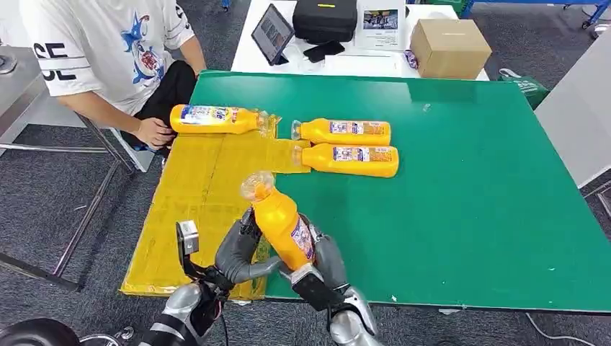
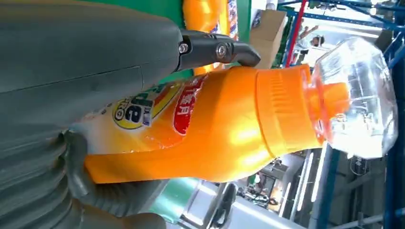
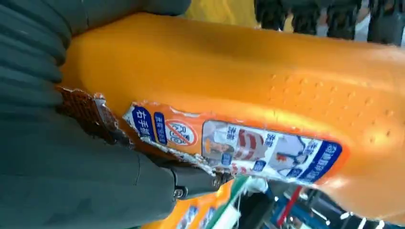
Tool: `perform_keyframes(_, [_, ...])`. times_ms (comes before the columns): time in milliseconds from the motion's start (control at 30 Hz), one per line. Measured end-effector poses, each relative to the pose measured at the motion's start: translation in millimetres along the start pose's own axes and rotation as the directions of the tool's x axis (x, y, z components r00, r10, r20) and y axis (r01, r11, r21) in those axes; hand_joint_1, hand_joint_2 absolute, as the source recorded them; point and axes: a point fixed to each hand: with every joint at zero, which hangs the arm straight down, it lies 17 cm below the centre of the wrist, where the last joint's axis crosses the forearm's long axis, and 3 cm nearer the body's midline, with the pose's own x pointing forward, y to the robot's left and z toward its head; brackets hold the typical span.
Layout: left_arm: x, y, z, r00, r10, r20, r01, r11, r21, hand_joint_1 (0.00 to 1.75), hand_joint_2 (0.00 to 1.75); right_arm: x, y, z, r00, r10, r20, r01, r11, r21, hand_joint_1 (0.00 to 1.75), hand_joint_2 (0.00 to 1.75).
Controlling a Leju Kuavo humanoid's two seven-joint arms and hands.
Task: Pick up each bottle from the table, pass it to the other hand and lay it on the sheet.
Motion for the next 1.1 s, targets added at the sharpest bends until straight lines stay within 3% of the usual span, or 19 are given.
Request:
perform_keyframes(467, [-13,11,3,0.999,-0.017,-0.051,0.018,1.0,0.017,0.0,1.75,8,51,3,1.0,-0.011,0.004,0.01,0.989,0.145,1.75,1.75])
perform_keyframes(933, [-20,17,8,0.995,0.073,-0.064,-0.07,0.996,0.048,0.0,1.75,11,79,5,1.0,0.008,0.025,-0.014,0.971,0.239,1.75,1.75])
perform_keyframes(967, [-18,17,8,0.994,0.09,-0.057,-0.087,0.995,0.049,0.14,1.75,12,81,5,1.0,0.009,0.028,-0.016,0.969,0.247,1.75,1.75])
perform_keyframes(1000, [-16,18,8,0.993,0.11,-0.048,-0.107,0.993,0.051,1.4,1.75,12,82,5,1.0,0.01,0.029,-0.017,0.968,0.252,1.75,1.75])
perform_keyframes(1033, [-14,18,9,0.99,0.132,-0.04,-0.13,0.99,0.052,1.75,1.75,12,83,5,0.999,0.012,0.03,-0.019,0.967,0.255,1.75,1.75])
perform_keyframes(1100, [-12,18,10,0.986,0.163,-0.032,-0.161,0.986,0.052,1.75,1.75,11,84,5,0.999,0.015,0.03,-0.023,0.965,0.26,1.75,1.75])
